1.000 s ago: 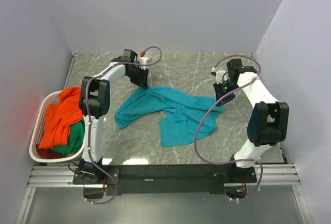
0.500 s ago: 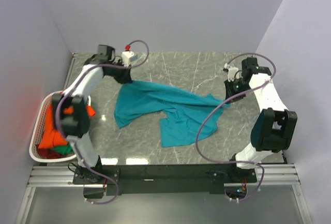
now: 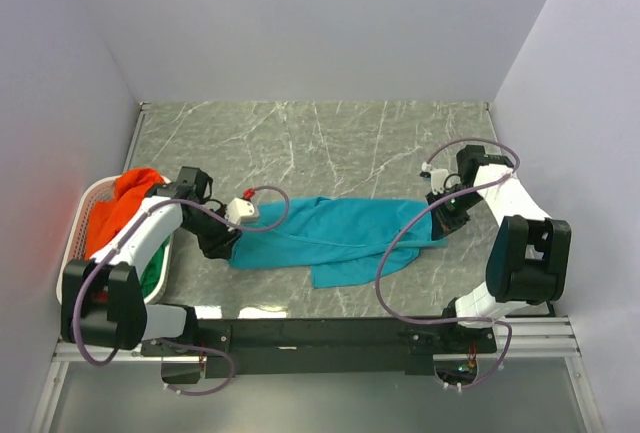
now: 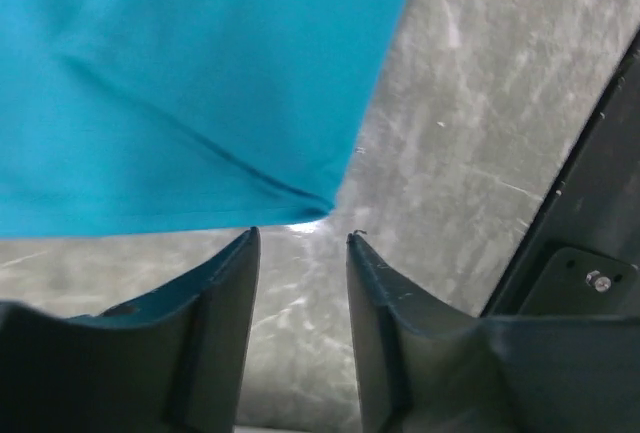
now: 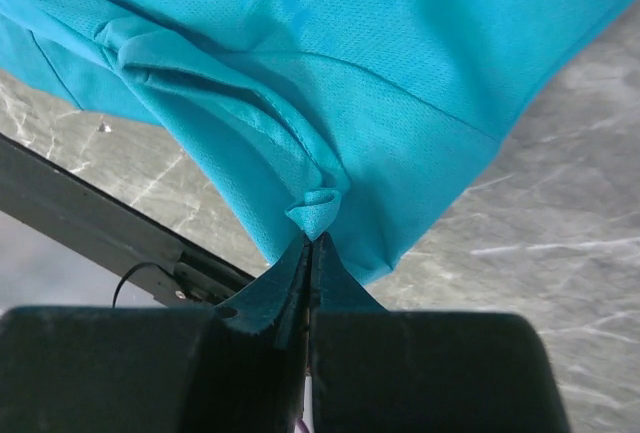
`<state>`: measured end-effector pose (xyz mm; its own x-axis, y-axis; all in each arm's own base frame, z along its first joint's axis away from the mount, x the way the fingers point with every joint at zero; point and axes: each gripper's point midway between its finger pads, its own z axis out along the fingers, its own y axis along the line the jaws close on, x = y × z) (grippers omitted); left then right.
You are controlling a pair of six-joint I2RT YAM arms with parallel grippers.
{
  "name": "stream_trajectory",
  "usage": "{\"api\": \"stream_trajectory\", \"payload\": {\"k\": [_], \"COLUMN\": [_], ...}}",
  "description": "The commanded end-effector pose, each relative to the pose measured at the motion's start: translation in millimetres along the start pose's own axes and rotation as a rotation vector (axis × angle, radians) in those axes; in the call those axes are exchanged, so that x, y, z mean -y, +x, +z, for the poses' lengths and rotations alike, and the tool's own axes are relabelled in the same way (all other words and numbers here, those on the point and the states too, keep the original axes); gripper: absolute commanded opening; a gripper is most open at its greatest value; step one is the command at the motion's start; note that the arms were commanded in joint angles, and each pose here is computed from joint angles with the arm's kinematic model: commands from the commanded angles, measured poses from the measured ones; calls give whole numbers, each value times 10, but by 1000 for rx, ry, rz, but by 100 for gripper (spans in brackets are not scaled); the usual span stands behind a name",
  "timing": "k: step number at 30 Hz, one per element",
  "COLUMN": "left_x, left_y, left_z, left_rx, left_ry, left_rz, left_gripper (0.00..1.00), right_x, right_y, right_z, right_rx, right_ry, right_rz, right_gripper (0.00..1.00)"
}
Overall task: Fold and stack the t-shirts
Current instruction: Flatten the tshirt out
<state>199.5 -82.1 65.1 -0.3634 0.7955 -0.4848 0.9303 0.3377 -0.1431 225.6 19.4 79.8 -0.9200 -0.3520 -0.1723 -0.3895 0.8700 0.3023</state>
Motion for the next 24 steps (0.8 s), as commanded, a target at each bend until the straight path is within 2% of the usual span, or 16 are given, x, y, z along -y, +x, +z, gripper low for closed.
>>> {"api": "stream_trajectory", "payload": {"k": [1, 4, 8, 11, 24], "left_x": [-202, -287, -544, -729, -819], "left_y": [-403, -647, -846, -908, -839], "left_z": [-258, -247, -36, 49, 351], "left_rx": [127, 187, 200, 203, 142], "left_ry": [-100, -80, -93, -108, -24], "left_rz": [33, -78, -235, -300, -320], "left_gripper": [50, 52, 49, 47, 46], "right_x": [-47, -70, -92, -110, -136], "right_y": [13, -16, -56, -63, -133], "right_z": [22, 39, 31, 17, -64], "right_rx": [13, 27, 40, 42, 66], "right_ry": [-3, -13, -22, -28, -27], "right_rz": [-31, -15, -3, 5, 21], "right_gripper": [0, 0, 0, 0, 0]}}
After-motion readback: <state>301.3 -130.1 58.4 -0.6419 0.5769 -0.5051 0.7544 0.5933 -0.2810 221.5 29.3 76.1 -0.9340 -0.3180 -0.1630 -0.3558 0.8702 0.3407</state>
